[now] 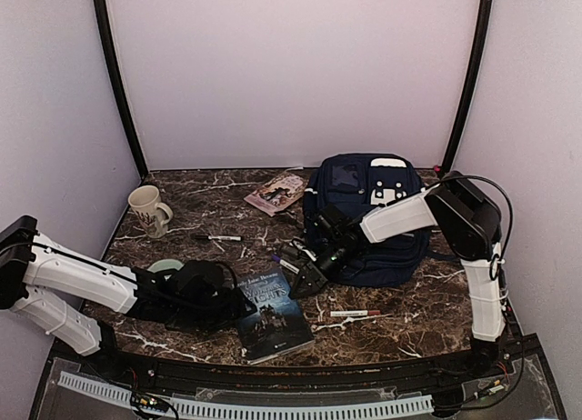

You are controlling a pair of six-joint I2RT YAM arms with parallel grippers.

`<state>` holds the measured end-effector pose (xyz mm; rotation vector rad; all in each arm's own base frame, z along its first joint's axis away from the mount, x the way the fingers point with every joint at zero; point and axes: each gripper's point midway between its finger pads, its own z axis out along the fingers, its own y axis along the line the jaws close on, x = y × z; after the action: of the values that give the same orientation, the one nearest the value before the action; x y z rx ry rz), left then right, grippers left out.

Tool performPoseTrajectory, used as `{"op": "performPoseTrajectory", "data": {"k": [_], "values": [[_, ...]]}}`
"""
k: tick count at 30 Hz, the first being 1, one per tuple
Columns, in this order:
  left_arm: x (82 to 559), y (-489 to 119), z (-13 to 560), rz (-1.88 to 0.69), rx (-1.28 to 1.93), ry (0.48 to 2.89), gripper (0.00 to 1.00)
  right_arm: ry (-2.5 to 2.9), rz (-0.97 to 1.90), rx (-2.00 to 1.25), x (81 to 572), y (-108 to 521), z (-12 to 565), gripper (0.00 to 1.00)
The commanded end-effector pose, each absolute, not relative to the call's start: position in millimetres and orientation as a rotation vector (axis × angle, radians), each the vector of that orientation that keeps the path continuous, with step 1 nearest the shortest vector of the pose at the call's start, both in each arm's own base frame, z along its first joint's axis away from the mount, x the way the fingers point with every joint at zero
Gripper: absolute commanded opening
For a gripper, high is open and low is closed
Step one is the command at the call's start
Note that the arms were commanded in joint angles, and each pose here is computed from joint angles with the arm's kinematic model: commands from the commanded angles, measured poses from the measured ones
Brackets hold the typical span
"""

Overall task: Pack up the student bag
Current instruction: Pick up the book at the center of the board.

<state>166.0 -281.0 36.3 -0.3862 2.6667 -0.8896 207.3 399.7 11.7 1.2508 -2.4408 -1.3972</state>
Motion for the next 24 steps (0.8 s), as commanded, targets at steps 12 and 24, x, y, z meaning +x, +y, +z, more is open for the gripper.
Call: {"op": "performPoseTrajectory", "data": {"k": [12,24], "values": [[209.0,-303.6,160.4,-1.172,-0.318,2.218,0.71,-2.563,-0.831,1.129,184.7,334.6,-89.1,0.32],[199.0,-307.3,139.5,-1.123,-0.378,2.379,0.64,-2.570,-0.834,1.135,186.5,334.8,-86.8,0.34]]}}
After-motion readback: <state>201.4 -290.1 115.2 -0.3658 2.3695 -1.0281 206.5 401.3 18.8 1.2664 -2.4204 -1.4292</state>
